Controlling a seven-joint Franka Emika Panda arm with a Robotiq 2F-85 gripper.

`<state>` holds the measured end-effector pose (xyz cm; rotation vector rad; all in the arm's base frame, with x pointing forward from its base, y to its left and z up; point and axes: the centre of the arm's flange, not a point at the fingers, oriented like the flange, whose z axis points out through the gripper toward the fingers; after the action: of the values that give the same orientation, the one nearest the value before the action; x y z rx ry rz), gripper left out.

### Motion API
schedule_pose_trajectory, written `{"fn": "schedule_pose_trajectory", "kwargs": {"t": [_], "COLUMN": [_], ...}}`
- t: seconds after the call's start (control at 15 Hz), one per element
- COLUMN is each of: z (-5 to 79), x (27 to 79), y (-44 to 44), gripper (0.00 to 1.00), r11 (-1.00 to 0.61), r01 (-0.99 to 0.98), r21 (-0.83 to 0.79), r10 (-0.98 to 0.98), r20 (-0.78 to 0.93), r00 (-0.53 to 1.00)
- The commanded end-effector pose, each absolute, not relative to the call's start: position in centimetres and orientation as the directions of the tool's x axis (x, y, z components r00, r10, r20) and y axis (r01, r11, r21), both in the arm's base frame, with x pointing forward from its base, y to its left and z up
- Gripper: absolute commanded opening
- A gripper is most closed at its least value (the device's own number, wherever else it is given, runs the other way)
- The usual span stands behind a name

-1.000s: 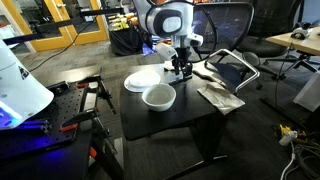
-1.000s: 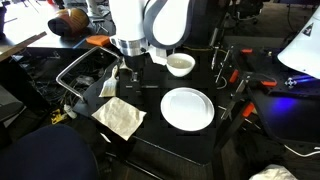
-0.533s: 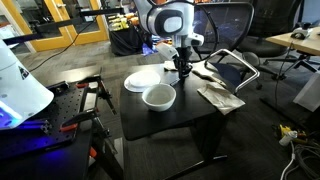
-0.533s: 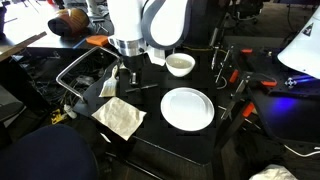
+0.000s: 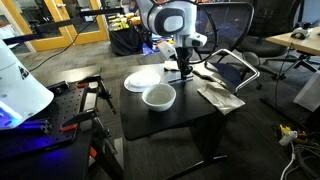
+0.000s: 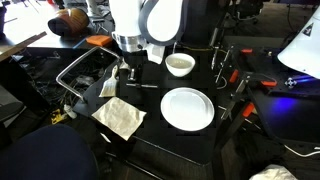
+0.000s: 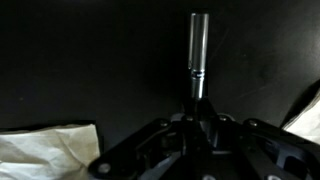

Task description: Place the pen in the white bowl

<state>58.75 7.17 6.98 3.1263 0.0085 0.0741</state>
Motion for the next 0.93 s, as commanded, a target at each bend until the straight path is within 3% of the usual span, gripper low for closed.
{"fn": "schedule_pose_trajectory", "kwargs": {"t": [0.0,0.87], "z": [10.8,18.9], "x": [56.8,50.4], "y": [4.9,-1.3], "gripper": [0.03,0.03], "r11": [-0.994,-0.912], "r01": [-0.11,-0.409], "r21": [0.017,0.003], "r10": [-0.109,-0.403], "r20": [0.052,0.167], "r00": [0.993,0.9]}}
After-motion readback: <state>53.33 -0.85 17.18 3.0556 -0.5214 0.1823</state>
